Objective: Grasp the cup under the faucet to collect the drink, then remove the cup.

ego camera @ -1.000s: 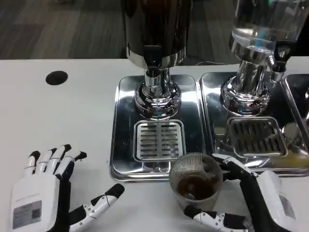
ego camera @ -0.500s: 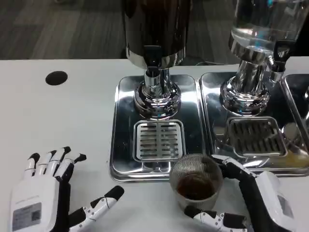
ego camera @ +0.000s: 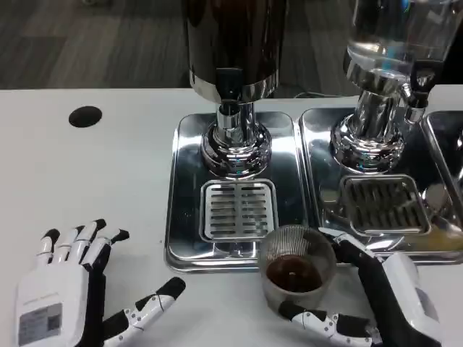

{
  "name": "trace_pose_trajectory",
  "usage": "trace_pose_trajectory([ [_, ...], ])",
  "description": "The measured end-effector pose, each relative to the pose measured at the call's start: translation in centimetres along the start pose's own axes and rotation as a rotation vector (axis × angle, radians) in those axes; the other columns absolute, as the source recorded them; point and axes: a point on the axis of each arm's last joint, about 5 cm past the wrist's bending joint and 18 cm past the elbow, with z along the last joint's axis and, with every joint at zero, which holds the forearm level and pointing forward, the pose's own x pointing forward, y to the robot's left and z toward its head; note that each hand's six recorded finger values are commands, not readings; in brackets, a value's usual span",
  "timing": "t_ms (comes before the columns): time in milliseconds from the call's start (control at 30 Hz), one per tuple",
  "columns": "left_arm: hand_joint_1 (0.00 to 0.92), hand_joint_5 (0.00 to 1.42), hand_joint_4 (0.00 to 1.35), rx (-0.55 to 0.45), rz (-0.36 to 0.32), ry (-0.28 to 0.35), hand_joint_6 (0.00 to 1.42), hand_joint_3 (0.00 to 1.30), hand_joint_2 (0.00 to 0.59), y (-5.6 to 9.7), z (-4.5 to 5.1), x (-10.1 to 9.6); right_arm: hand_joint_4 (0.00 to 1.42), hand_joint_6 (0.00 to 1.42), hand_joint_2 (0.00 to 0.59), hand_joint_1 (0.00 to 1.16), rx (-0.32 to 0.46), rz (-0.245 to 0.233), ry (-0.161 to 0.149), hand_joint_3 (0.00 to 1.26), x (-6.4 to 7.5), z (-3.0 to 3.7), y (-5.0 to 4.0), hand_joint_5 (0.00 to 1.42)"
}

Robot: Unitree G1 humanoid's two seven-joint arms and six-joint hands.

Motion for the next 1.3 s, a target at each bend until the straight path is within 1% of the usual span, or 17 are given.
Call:
trace_pose_trajectory([
  [100,0.000,0.16,0.00,-0.003,0.006,-0.004,0.06,0.36,0.091,0.0,0.08,0.0,0.27,0.26,0.192,0.74,-0.006,0.010,-0.004,0.30,-0.1,-0.08,-0.13,0.22],
  [233,0.000,0.18,0.00,-0.005,0.005,-0.009,0.07,0.36,0.092,-0.1,0.17,0.0,0.12,0.24,0.181,0.69,-0.009,0.032,-0.004,0.18,-0.1,-0.18,-0.20,0.15],
  [300,0.000,0.18,0.00,-0.004,0.006,-0.012,0.07,0.37,0.092,-0.1,0.22,0.1,0.09,0.23,0.179,0.67,-0.009,0.047,-0.007,0.13,-0.2,-0.23,-0.20,0.14],
  [367,0.000,0.18,0.00,-0.004,0.010,-0.018,0.07,0.37,0.092,-0.1,0.28,0.1,0.07,0.22,0.174,0.66,0.001,0.054,-0.010,0.11,-0.2,-0.34,-0.20,0.12],
  [433,0.000,0.18,0.00,-0.003,0.016,-0.021,0.08,0.37,0.093,-0.1,0.32,0.2,0.01,0.21,0.173,0.66,0.018,0.055,-0.016,0.05,-0.3,-0.42,-0.17,0.09],
  [533,0.000,0.18,0.00,-0.003,0.016,-0.022,0.08,0.37,0.094,-0.1,0.33,0.2,0.00,0.20,0.175,0.64,0.024,0.054,-0.023,0.00,-0.3,-0.45,-0.19,0.05],
  [700,0.000,0.18,0.00,-0.004,0.017,-0.024,0.08,0.37,0.094,-0.2,0.33,0.4,0.00,0.13,0.154,0.61,0.035,0.048,-0.041,0.00,-0.3,-0.39,-0.27,0.00],
  [733,0.000,0.18,0.00,-0.004,0.017,-0.023,0.08,0.37,0.094,-0.2,0.32,0.4,0.00,0.11,0.159,0.59,0.039,0.044,-0.043,0.00,-0.3,-0.39,-0.30,0.00],
  [767,0.000,0.18,0.00,-0.004,0.018,-0.024,0.08,0.37,0.094,-0.2,0.33,0.5,0.00,0.10,0.162,0.56,0.044,0.037,-0.044,0.00,-0.3,-0.41,-0.39,0.00],
  [867,0.000,0.18,0.00,-0.004,0.018,-0.027,0.08,0.37,0.094,-0.3,0.35,0.6,0.00,0.08,0.158,0.53,0.063,0.027,-0.040,0.00,-0.3,-0.42,-0.58,0.00],
  [967,0.000,0.18,0.00,-0.005,0.019,-0.031,0.08,0.37,0.094,-0.3,0.41,0.7,0.00,0.03,0.158,0.46,0.086,-0.006,-0.038,0.00,-0.2,-0.41,-1.01,0.00],
  [1000,0.000,0.18,0.00,-0.005,0.020,-0.033,0.08,0.37,0.094,-0.3,0.43,0.8,0.00,0.03,0.158,0.44,0.099,-0.031,-0.038,0.00,-0.2,-0.32,-1.20,0.00],
  [1033,0.000,0.18,0.00,-0.006,0.021,-0.035,0.08,0.37,0.093,-0.3,0.45,0.9,0.00,0.02,0.159,0.41,0.105,-0.067,-0.053,0.00,-0.2,-0.07,-1.51,0.00],
  [1067,0.000,0.18,0.00,-0.006,0.022,-0.036,0.08,0.37,0.092,-0.3,0.48,0.9,0.00,0.02,0.157,0.41,0.108,-0.085,-0.065,0.00,-0.2,0.10,-1.71,0.00],
  [1200,0.000,0.18,0.00,-0.011,0.022,-0.034,0.08,0.37,0.090,-0.5,0.56,0.9,0.00,0.02,0.155,0.40,0.118,-0.139,-0.085,0.00,-0.1,0.62,-2.34,0.00],
  [1233,0.000,0.18,0.00,-0.014,0.020,-0.035,0.08,0.37,0.089,-0.6,0.62,0.9,0.00,0.02,0.154,0.41,0.117,-0.149,-0.090,0.00,0.0,0.71,-2.50,0.00],
  [1300,0.000,0.18,0.00,-0.024,0.016,-0.040,0.08,0.37,0.089,-0.8,0.81,0.9,0.00,0.01,0.159,0.40,0.108,-0.157,-0.089,0.00,0.1,0.87,-2.83,0.00],
])
